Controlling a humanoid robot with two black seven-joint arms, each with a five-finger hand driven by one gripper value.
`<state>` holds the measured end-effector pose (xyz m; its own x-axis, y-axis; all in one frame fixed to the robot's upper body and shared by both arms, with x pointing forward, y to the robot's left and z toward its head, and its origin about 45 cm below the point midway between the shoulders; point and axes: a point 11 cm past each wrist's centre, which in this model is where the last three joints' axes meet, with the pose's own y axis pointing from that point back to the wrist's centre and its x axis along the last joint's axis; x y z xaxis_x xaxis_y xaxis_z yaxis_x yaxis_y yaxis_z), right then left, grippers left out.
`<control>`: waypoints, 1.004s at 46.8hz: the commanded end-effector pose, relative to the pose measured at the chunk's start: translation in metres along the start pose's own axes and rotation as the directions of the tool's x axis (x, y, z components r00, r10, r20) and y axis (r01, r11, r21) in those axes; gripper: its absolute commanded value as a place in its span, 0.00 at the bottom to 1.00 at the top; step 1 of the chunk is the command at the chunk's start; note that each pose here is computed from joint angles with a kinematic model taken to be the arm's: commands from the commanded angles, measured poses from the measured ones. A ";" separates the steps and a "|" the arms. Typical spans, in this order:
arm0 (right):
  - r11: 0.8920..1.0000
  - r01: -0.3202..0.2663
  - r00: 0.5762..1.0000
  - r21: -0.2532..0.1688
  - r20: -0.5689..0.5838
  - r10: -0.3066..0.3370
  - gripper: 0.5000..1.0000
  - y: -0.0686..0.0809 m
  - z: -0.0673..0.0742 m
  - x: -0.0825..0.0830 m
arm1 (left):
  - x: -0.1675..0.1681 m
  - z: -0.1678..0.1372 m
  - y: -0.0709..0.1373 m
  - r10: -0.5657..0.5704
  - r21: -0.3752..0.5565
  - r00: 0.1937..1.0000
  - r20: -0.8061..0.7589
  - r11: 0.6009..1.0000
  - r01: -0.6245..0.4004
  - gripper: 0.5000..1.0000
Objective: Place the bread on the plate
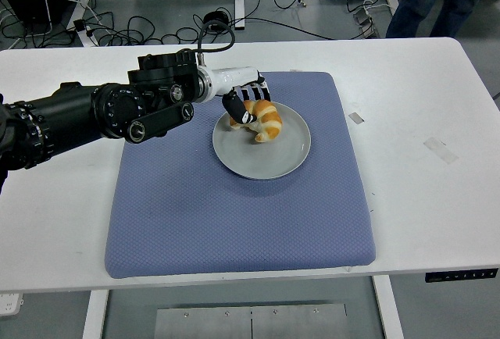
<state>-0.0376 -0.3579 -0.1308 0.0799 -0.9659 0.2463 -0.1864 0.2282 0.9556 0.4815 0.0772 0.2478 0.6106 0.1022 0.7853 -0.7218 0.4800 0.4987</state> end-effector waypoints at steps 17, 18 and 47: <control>1.000 0.000 1.000 0.000 0.000 0.000 1.00 0.000 0.000 0.000 | 0.000 0.001 0.000 0.005 -0.006 1.000 -0.007 1.000 -0.005 0.00; 1.000 0.000 1.000 0.000 0.000 0.000 1.00 0.000 0.000 0.000 | -0.001 0.000 0.000 0.003 -0.005 1.000 -0.012 1.000 -0.003 0.00; 1.000 0.000 1.000 0.000 0.000 0.000 1.00 0.000 0.000 0.000 | 0.007 0.007 0.001 -0.024 -0.007 0.997 -0.073 1.000 0.023 0.96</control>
<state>-0.0376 -0.3579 -0.1308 0.0798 -0.9659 0.2463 -0.1863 0.2283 0.9556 0.4800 0.0745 0.2490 0.6556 0.1458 0.7409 -0.7005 0.4837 0.5247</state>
